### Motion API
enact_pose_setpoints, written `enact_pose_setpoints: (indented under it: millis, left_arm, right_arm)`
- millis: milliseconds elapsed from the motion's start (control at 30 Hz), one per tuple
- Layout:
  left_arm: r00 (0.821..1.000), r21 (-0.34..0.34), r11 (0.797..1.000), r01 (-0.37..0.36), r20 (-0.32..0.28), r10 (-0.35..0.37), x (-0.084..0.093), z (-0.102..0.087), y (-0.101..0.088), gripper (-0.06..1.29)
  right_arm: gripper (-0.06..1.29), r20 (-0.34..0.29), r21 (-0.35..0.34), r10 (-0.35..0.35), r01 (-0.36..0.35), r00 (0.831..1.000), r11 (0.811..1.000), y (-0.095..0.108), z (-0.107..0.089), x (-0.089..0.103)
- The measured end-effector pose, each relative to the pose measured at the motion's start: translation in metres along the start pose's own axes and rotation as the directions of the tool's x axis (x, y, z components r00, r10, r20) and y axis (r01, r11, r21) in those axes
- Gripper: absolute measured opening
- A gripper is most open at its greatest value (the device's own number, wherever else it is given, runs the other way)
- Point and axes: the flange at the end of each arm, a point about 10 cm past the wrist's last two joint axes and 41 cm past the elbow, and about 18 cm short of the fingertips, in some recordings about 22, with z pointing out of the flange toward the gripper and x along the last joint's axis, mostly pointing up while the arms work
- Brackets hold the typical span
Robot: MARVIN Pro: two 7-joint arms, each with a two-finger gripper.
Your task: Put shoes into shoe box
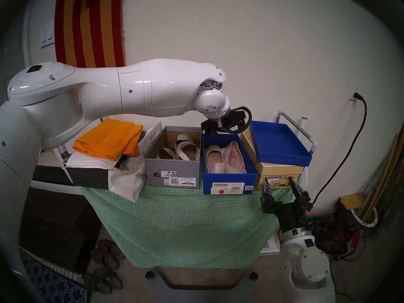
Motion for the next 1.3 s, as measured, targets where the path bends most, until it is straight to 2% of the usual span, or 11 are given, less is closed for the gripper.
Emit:
enact_pose_setpoints:
  millis: [133,267,333,433,533,700,767,867,900,1033,1300]
  left_arm:
    - [0.997,0.005,1.0,-0.012,-0.073,0.012,0.002,-0.011,0.001,1.2]
    - [0.986,0.011,0.999,-0.034,-0.163,0.036,0.004,-0.024,0.002,1.2]
    - [0.97,0.013,0.998,-0.055,-0.235,0.057,0.007,-0.035,0.003,1.2]
    - [0.952,0.014,0.997,-0.07,-0.297,0.071,0.009,-0.046,0.005,1.2]
    - [0.924,0.018,0.996,-0.088,-0.373,0.088,0.011,-0.059,0.006,1.2]
    - [0.857,0.053,0.992,-0.118,-0.5,0.129,0.01,-0.079,0.001,1.2]
    - [0.825,0.075,0.989,-0.124,-0.546,0.145,0.008,-0.086,-0.004,1.2]
    - [0.765,0.114,0.986,-0.125,-0.621,0.169,0.003,-0.099,-0.014,1.2]
    - [0.759,0.117,0.985,-0.125,-0.628,0.171,0.002,-0.1,-0.016,1.2]
    - [0.705,0.144,0.984,-0.105,-0.687,0.176,-0.007,-0.111,-0.028,1.2]
    - [0.637,0.175,0.983,-0.056,-0.752,0.17,-0.022,-0.127,-0.057,1.2]
  right_arm:
    - [1.24,0.0,0.0,0.0,0.0,1.0,1.0,0.0,0.0,0.0]
    - [1.24,0.0,0.0,0.0,0.0,1.0,1.0,0.0,0.0,0.0]
    - [1.24,0.0,0.0,0.0,0.0,1.0,1.0,0.0,0.0,0.0]
    - [1.24,0.0,0.0,0.0,0.0,1.0,1.0,0.0,0.0,0.0]
    - [1.24,0.0,0.0,0.0,0.0,1.0,1.0,0.0,0.0,0.0]
    - [1.24,0.0,0.0,0.0,0.0,1.0,1.0,0.0,0.0,0.0]
    - [1.24,0.0,0.0,0.0,0.0,1.0,1.0,0.0,0.0,0.0]
    - [1.24,0.0,0.0,0.0,0.0,1.0,1.0,0.0,0.0,0.0]
    - [1.24,0.0,0.0,0.0,0.0,1.0,1.0,0.0,0.0,0.0]
    - [1.24,0.0,0.0,0.0,0.0,1.0,1.0,0.0,0.0,0.0]
    - [1.24,0.0,0.0,0.0,0.0,1.0,1.0,0.0,0.0,0.0]
